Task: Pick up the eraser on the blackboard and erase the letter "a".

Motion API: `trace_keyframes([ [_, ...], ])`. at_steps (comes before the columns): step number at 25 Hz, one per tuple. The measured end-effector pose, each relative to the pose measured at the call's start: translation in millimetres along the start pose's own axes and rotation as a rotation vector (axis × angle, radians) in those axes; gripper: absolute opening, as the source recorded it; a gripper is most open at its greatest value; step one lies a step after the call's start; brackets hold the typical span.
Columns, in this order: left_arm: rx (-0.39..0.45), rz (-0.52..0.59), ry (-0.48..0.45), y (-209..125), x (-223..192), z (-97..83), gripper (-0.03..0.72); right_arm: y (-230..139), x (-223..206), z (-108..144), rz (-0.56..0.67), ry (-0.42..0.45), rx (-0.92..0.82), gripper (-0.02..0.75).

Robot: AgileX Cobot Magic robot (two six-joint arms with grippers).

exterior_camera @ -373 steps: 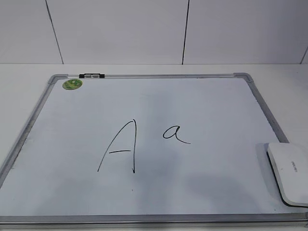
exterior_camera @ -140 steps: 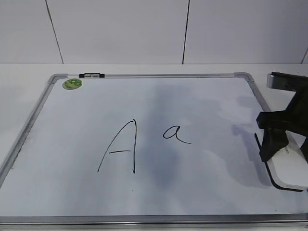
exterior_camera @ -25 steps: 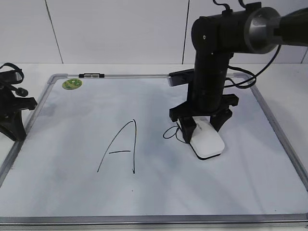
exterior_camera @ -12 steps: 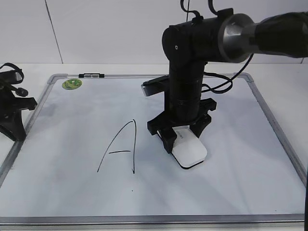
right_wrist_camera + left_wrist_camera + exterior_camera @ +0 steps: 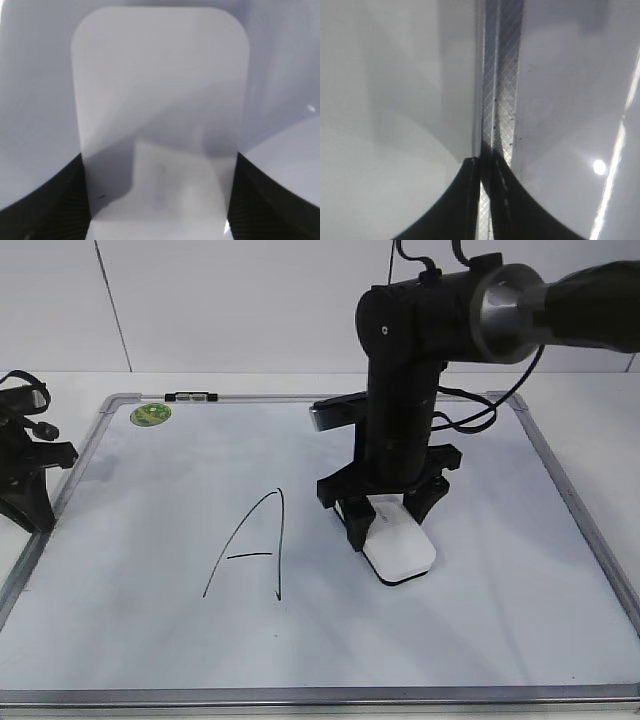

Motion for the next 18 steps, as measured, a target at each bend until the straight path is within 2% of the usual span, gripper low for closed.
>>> trace_keyframes([
  [5, 0.0, 0.0, 0.0, 0.0, 0.0, 0.0, 0.014, 2.8, 1.3, -30.6, -0.005, 0.004, -0.081, 0.549],
  [9, 0.0, 0.0, 0.0, 0.0, 0.0, 0.0, 0.014, 3.3, 1.9, -44.0, -0.007, 0.005, -0.117, 0.549],
  [18, 0.0, 0.0, 0.0, 0.0, 0.0, 0.0, 0.014, 3.9, 1.6, -29.7, -0.012, -0.008, -0.075, 0.549],
])
Point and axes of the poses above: a point on each arm's last joint axis where the gripper is mounted, x pointing back along that axis away from the gripper, z along the wrist's bending axis when the last joint is at zero, y = z × x, the point moved 7 cm from there along -x, pointing out along that axis toward the gripper, and after that the axes turned 1 degree about x, right-handed, at the moved point
